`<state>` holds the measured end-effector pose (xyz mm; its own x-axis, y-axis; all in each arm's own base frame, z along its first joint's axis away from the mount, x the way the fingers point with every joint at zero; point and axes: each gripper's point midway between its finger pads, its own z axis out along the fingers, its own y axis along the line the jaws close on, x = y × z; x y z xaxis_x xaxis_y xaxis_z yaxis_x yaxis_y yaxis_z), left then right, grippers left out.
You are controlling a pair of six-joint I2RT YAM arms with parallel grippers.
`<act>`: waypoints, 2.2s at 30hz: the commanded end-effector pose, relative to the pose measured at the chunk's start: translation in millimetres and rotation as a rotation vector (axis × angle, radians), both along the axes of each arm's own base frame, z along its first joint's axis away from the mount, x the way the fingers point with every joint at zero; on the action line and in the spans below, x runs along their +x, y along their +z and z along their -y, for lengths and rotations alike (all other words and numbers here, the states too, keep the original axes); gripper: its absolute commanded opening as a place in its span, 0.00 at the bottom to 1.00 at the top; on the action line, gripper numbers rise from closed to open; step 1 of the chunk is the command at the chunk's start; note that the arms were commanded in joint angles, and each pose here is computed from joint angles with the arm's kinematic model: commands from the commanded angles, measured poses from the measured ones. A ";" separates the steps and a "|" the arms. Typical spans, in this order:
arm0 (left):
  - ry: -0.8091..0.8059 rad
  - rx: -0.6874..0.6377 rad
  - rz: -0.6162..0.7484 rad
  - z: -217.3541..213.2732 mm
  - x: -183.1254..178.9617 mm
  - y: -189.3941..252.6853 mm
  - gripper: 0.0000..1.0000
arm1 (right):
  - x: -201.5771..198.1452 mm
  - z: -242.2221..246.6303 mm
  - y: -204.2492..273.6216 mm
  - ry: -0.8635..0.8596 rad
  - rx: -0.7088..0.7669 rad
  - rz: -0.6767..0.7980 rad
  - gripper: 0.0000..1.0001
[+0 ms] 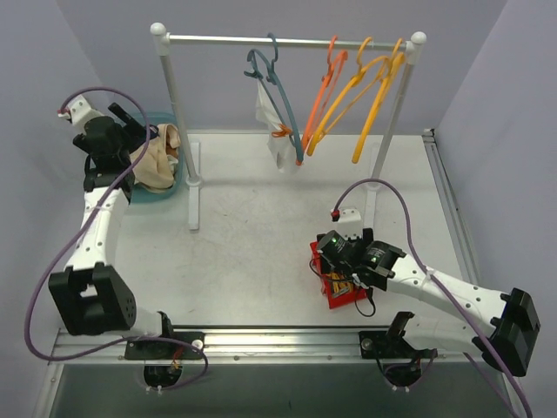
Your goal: Remove the underwear clipped to the hanger
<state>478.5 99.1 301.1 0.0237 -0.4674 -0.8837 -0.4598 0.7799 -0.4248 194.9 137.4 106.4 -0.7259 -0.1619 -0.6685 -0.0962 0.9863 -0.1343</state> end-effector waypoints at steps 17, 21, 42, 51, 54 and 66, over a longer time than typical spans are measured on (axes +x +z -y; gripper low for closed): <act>-0.427 -0.172 -0.010 135.8 -175.6 11.3 0.94 | -12.2 -65.4 200.0 0.442 0.342 0.313 0.64; -0.449 -0.164 -0.037 138.0 -191.5 -1.3 0.94 | 20.8 -80.2 275.7 0.406 0.332 0.510 0.78; -0.556 -0.184 -0.134 155.1 -218.4 -50.0 0.94 | 164.7 -149.7 370.3 0.466 0.357 0.720 0.88; -0.564 -0.184 -0.146 156.0 -222.5 -55.6 0.94 | 188.9 -165.4 336.0 0.529 0.393 0.555 0.81; -0.566 -0.186 -0.144 156.6 -221.5 -55.6 0.94 | 186.7 -161.6 315.6 0.518 0.379 0.505 0.77; -0.565 -0.187 -0.147 156.3 -221.4 -56.3 0.94 | 173.8 -126.6 255.9 0.440 0.311 0.365 0.68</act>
